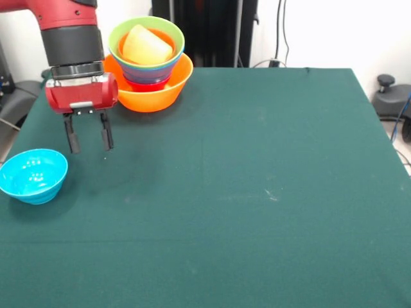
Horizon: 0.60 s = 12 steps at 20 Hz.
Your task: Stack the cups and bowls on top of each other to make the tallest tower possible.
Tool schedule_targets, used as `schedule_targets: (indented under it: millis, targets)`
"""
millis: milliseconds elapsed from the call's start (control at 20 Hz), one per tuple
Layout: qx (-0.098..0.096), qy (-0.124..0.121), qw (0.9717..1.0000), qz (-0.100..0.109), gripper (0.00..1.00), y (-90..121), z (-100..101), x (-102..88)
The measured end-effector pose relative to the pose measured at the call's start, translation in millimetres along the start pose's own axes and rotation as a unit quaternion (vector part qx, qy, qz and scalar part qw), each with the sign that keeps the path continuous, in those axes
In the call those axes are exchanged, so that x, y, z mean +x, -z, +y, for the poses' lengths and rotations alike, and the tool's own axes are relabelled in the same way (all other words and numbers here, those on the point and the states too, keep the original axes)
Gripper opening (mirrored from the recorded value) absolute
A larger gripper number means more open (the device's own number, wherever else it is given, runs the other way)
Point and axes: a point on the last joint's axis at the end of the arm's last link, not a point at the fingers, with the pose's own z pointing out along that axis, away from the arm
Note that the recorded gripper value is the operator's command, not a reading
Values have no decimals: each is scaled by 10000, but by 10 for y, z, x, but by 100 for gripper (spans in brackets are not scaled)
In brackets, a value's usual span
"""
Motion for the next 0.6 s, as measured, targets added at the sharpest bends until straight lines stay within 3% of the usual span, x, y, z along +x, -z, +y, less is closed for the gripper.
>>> schedule_targets:
  millis: [200, 400, 600]
  targets:
    - [27, -111, 9999, -28, 100, 129, -125, 32]
    - [77, -175, 9998, -47, 100, 302, -193, -85]
    - [164, -169, 9997, -34, 100, 495, -202, -320]
